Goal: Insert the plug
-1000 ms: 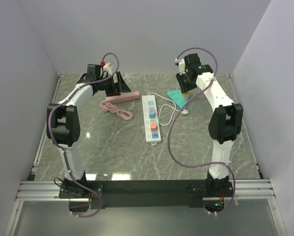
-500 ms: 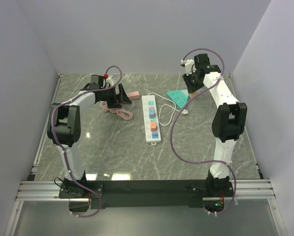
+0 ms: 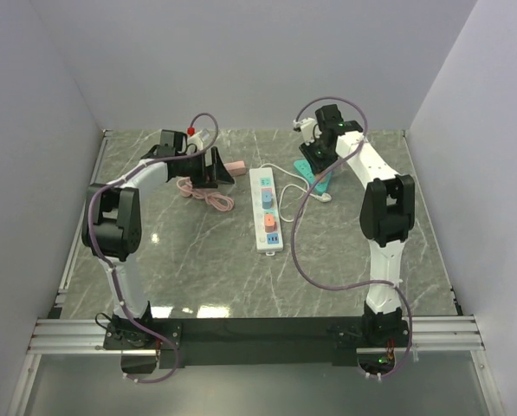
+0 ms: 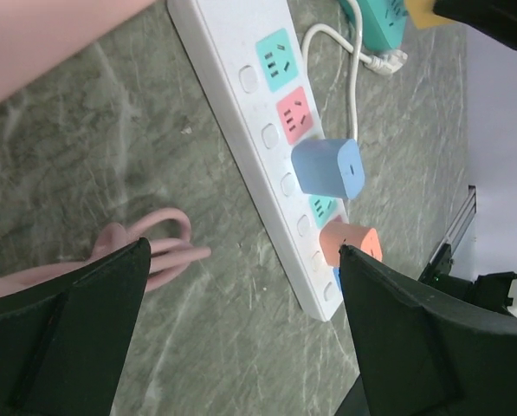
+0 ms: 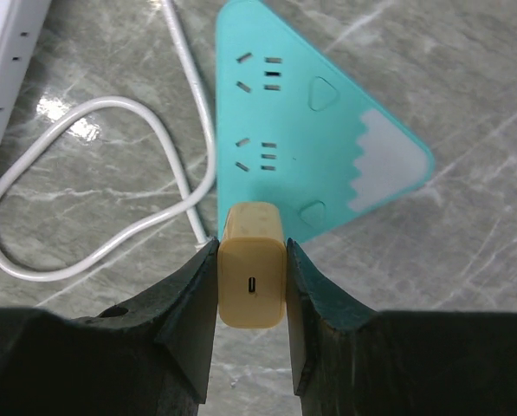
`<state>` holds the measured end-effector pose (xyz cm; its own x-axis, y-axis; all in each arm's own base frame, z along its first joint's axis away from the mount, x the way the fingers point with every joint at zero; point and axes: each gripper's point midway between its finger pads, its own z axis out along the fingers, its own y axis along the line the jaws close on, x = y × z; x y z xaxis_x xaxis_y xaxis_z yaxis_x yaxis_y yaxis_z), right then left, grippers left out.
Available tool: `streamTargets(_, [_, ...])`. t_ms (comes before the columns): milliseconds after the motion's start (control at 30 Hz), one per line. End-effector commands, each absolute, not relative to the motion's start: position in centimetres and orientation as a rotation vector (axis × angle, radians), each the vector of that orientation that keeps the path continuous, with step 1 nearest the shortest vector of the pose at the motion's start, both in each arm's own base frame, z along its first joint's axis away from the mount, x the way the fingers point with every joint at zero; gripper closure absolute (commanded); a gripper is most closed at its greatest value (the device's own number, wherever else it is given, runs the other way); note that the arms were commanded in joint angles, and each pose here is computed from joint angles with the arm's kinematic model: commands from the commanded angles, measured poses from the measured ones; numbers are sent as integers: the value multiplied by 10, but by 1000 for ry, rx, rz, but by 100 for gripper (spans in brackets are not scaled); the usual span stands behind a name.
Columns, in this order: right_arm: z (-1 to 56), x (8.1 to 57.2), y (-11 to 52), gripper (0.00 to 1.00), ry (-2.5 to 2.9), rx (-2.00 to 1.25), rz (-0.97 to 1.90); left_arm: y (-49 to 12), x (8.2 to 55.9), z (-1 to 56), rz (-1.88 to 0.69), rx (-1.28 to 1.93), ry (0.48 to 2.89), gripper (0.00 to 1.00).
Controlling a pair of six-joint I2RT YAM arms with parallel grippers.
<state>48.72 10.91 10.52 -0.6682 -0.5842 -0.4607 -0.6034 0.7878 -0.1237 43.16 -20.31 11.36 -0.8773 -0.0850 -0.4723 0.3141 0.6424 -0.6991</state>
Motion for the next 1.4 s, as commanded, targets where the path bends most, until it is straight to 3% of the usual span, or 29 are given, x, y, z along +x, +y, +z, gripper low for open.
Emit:
streamTargets(0, [108,491,110,100,2458,-932,-17,-207,419,142,-1167,295,2312,4])
streamTargets(333, [104,506,83,100,2424,-932,-193,-205,399,133,-1186,297,2343,5])
streamTargets(900, [96,481,90,100,2442,-924,-64,-206,400,131,-1195,292,2343,5])
streamTargets(1367, [90,489,91,100,2443,-932,-42,-206,396,131,-1208,270,2345,5])
